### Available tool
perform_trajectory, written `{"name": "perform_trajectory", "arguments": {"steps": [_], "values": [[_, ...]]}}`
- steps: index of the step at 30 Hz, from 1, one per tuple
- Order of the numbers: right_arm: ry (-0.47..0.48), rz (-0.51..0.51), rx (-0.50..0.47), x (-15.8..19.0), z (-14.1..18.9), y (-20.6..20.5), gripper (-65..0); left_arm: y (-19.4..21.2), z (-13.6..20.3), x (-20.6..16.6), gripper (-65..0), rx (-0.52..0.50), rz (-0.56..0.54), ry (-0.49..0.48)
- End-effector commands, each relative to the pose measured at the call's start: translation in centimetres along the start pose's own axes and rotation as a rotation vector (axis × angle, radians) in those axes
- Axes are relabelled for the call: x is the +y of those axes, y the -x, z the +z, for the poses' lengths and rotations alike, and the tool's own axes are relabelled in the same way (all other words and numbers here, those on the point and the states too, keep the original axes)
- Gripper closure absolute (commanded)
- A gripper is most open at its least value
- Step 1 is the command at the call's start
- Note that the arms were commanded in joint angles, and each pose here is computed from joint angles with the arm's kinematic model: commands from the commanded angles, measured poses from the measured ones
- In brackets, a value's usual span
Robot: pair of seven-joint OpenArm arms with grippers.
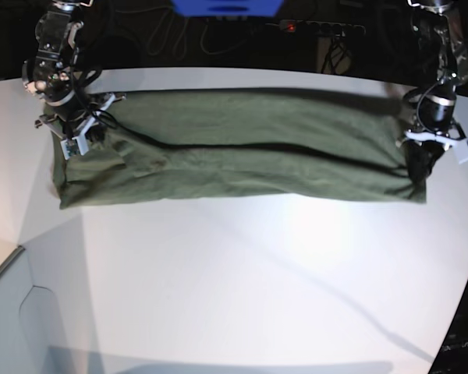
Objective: Layout the t-shirt on the table in an organized manner, then fold the t-shirt properly
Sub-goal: 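Drag the shirt end with the left gripper toward the right gripper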
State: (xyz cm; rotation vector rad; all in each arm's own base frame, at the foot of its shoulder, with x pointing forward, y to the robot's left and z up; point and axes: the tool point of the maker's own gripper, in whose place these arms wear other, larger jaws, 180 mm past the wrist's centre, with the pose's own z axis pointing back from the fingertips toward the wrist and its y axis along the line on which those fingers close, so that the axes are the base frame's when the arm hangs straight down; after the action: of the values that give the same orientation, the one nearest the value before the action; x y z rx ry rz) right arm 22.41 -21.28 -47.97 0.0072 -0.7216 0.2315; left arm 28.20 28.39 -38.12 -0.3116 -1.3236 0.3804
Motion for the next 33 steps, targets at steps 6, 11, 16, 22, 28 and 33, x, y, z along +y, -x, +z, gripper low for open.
{"name": "perform_trajectory", "arguments": {"steps": [6,11,16,22,28,33], "values": [[-0.001,0.033,0.094,0.0,0.2,2.0,0.0,-2.8,-0.4,-7.7,-0.3,-0.102,-0.045,0.174],[-0.001,0.033,0.094,0.0,0.2,2.0,0.0,2.1,-1.1,-14.0,-0.3,-0.002,-0.136,0.243],[-0.002,0.031,0.094,0.1,0.1,2.0,0.0,7.0,-0.7,-21.8,-0.3,0.084,-0.172,0.396],[-0.004,0.032,0.095,0.1,0.2,2.1,0.0,11.0,0.2,-28.2,-0.3,0.148,-0.271,0.523],[-0.004,0.032,0.094,0.1,0.1,2.0,0.0,9.3,-0.4,-28.0,-0.2,0.098,-0.285,0.481],[-0.003,0.033,0.095,0.1,0.1,2.1,0.0,2.3,-1.3,-22.7,-0.2,0.0,-0.2,0.313]]}}
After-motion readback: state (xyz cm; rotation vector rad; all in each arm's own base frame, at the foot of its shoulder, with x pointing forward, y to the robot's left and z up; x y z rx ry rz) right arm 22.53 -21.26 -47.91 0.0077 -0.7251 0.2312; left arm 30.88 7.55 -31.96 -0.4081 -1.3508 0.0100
